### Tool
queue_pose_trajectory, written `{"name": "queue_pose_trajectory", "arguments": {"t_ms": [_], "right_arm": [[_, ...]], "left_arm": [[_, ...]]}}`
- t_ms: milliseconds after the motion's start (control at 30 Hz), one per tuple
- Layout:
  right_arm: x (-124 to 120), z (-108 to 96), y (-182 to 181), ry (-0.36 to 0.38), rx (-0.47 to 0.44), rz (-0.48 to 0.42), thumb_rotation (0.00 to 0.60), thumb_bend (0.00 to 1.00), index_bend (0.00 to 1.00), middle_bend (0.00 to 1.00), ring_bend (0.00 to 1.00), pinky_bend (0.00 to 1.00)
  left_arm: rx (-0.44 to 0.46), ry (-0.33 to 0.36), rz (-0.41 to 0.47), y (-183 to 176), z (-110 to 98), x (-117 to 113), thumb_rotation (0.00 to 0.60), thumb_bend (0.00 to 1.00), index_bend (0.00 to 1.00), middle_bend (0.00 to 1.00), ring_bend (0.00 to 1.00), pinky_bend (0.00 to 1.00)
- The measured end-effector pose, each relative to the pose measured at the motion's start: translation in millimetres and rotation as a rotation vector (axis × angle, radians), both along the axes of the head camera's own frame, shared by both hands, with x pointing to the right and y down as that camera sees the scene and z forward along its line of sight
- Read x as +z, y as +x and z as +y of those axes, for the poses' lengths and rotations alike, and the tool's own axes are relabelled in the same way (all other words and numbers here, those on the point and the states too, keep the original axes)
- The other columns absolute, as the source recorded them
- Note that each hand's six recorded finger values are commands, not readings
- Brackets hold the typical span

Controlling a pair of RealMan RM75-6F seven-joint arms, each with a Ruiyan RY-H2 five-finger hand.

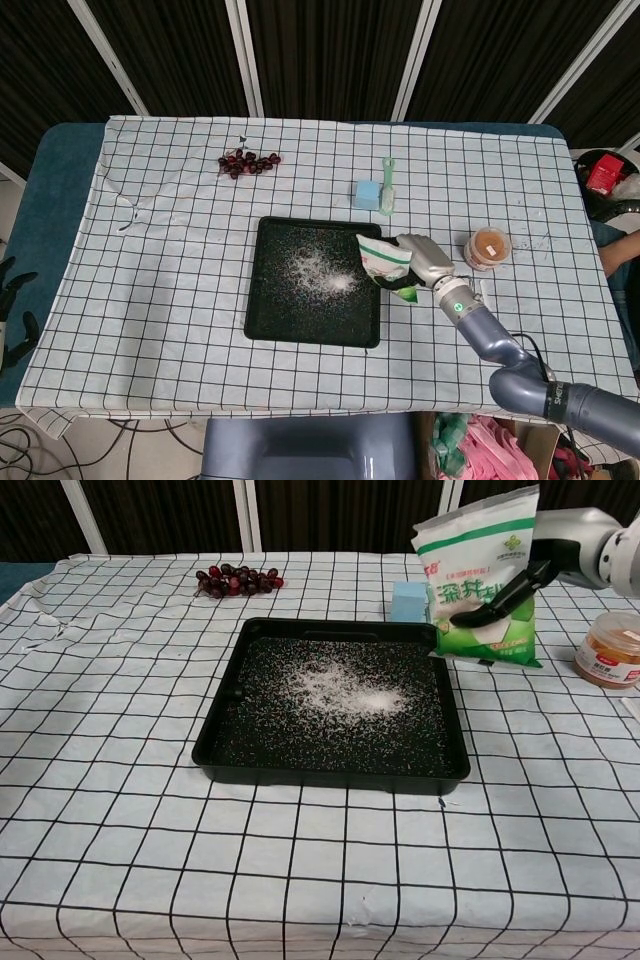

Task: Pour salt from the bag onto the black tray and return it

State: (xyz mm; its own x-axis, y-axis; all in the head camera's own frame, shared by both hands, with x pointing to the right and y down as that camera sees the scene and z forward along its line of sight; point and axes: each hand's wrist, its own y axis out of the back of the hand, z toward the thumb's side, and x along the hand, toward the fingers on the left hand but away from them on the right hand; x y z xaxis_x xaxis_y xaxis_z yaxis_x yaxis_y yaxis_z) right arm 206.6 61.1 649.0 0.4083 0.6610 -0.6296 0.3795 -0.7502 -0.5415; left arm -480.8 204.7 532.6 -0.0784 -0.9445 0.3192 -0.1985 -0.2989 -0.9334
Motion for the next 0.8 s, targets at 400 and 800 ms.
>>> {"name": "queue_pose_trajectory", "arguments": {"t_ms": [400,800], "right_arm": [[-1.8,-0.2,-39.4,-0.142,-0.28,0.122,0.6,0.36,0.51,0.41,0.51,0.43],[-4.5,-8.5,-65.4,-0.146,-0.46,0.281,0.6,0.37,0.51,0.41,0.51,0.43]], "left_arm": [[-0.001,-0.003,0.003,0.0,0.0,0.2,0.6,0.65,0.21,0.03,0.0,0.02],[-0.003,-0.003,0.007,-0.1,-0.1,-0.4,0.6,0.65,0.21,0.03,0.0,0.02]]}}
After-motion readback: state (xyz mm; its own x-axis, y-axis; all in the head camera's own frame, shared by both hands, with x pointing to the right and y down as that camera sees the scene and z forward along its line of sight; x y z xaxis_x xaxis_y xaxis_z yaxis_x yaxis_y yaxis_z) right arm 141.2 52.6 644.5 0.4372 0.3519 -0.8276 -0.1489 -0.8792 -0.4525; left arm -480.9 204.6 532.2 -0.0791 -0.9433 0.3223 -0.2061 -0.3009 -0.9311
